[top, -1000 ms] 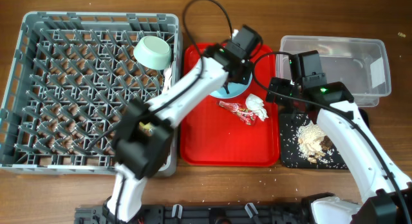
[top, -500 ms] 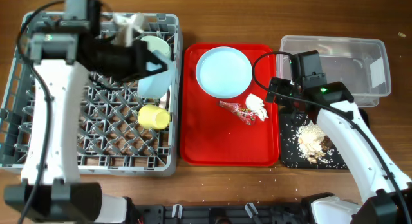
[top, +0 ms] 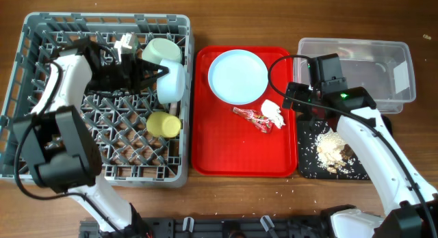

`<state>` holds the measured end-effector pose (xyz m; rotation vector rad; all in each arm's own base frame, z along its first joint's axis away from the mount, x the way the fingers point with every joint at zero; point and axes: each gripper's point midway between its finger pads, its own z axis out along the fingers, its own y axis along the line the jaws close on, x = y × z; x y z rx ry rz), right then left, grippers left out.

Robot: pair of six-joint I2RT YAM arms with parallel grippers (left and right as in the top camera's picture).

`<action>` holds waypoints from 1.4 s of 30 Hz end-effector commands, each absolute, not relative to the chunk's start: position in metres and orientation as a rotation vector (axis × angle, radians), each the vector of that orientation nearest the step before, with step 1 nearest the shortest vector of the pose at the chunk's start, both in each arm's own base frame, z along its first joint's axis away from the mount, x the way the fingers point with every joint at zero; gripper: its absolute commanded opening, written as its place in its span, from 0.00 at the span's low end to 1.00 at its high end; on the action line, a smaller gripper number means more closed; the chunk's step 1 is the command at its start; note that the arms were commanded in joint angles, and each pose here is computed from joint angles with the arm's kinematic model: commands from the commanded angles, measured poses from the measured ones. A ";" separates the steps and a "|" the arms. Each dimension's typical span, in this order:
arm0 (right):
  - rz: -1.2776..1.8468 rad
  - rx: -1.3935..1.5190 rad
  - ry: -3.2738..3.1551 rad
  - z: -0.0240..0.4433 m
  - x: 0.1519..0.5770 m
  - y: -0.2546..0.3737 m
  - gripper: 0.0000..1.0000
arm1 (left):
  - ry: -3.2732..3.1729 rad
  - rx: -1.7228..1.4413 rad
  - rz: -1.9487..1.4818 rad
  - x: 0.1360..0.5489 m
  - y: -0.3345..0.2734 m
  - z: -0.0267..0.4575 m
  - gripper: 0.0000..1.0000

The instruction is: Sort waste into correct bins and load items into the dishwasher rack

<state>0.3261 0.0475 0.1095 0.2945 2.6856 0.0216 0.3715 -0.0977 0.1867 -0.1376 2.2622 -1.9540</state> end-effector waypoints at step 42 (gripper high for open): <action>-0.004 0.295 2.671 0.113 0.330 0.044 1.00 | 2.655 -0.287 0.070 0.350 -0.142 0.175 0.04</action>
